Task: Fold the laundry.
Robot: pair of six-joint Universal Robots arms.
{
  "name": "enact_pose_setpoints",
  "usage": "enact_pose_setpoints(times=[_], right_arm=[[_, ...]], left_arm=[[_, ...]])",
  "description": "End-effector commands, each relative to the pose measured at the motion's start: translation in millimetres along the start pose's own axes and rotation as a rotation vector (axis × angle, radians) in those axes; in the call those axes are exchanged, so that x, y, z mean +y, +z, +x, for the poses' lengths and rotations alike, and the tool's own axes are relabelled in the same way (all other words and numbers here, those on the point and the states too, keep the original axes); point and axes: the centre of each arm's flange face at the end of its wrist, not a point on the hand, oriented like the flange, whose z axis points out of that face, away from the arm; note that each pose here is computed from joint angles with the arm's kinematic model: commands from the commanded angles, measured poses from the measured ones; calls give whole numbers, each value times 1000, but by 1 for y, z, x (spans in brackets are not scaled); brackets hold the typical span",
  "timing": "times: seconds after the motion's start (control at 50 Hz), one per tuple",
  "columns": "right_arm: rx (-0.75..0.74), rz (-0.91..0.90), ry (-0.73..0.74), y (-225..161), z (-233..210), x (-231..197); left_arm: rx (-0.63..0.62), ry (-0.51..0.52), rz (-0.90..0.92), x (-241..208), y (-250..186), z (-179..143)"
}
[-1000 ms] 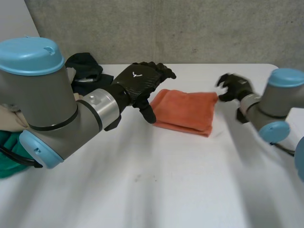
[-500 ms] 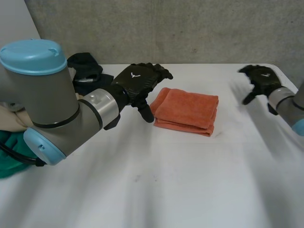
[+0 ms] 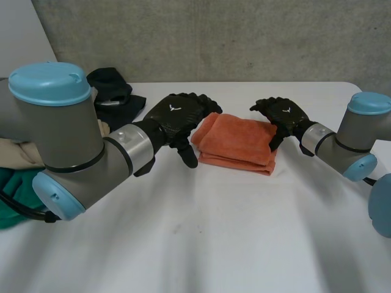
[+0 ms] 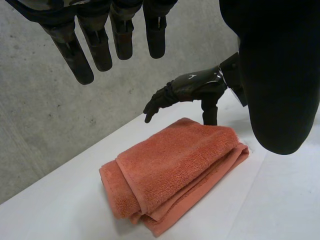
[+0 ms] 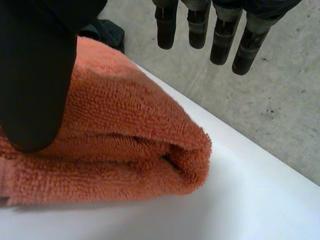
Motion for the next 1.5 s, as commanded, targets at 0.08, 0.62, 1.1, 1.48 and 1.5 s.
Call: enact_pose_setpoints(times=[0.08, 0.62, 1.1, 1.48, 1.5], right_arm=[[3, -13, 8, 2, 1, 6], [175, -95, -10, 7, 21, 10], [899, -85, -90, -64, 194, 29], [1103, -150, -83, -127, 261, 56], [1097, -164, -73, -126, 257, 59]], left_arm=[[2, -2, -8, 3, 0, 0], [-1, -6, -15, 5, 0, 0], [-16, -12, -18, 5, -1, -6], [-14, -10, -14, 4, 0, -5], [-13, -10, -15, 4, 0, -5]])
